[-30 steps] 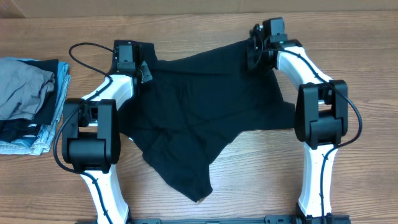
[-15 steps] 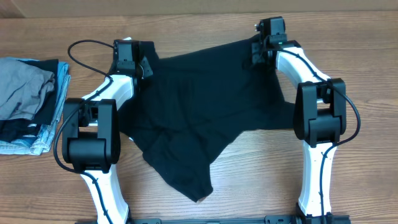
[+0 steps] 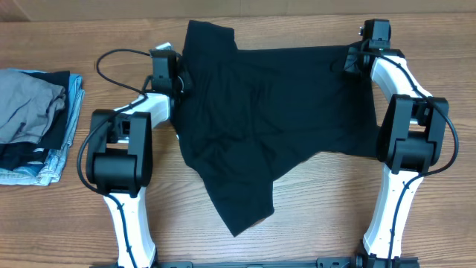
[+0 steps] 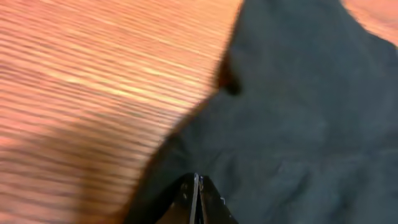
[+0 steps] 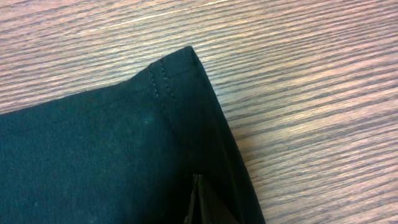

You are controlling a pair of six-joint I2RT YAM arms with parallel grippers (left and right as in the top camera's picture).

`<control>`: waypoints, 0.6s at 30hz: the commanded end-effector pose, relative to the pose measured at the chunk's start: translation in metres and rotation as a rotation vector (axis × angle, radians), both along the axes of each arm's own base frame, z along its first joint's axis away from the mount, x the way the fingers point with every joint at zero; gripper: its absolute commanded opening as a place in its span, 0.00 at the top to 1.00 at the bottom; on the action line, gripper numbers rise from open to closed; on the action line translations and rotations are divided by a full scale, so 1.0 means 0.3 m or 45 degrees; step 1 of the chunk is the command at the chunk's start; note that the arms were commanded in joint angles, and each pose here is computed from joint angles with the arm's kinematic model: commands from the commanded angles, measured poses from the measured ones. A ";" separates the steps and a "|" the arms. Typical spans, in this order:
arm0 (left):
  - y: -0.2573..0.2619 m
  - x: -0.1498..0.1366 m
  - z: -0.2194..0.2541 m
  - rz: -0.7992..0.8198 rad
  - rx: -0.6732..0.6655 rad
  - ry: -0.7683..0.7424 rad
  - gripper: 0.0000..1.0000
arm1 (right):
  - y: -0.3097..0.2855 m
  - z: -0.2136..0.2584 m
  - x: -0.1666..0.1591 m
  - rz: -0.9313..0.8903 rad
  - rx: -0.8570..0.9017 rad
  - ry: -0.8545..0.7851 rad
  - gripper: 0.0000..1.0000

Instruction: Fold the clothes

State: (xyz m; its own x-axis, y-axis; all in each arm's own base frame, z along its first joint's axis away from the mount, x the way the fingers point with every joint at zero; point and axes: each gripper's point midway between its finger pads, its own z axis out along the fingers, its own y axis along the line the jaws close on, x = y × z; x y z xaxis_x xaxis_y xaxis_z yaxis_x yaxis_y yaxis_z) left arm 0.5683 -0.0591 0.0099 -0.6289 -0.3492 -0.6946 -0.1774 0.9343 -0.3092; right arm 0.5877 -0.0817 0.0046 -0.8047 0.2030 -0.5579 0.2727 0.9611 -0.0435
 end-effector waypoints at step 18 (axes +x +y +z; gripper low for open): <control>-0.134 0.000 0.297 -0.205 -0.017 0.108 0.96 | -0.003 0.383 -0.040 0.001 0.004 -0.107 0.00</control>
State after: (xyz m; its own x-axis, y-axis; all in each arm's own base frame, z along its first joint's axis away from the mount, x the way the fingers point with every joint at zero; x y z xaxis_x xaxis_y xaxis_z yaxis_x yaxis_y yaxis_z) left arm 0.5625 -0.0968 0.0354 -0.7786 -0.2898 -0.5565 -0.1126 0.9371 -0.3305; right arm 0.5667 -0.0834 0.0295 -0.8385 0.2071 -0.5039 0.2727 0.9603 -0.0592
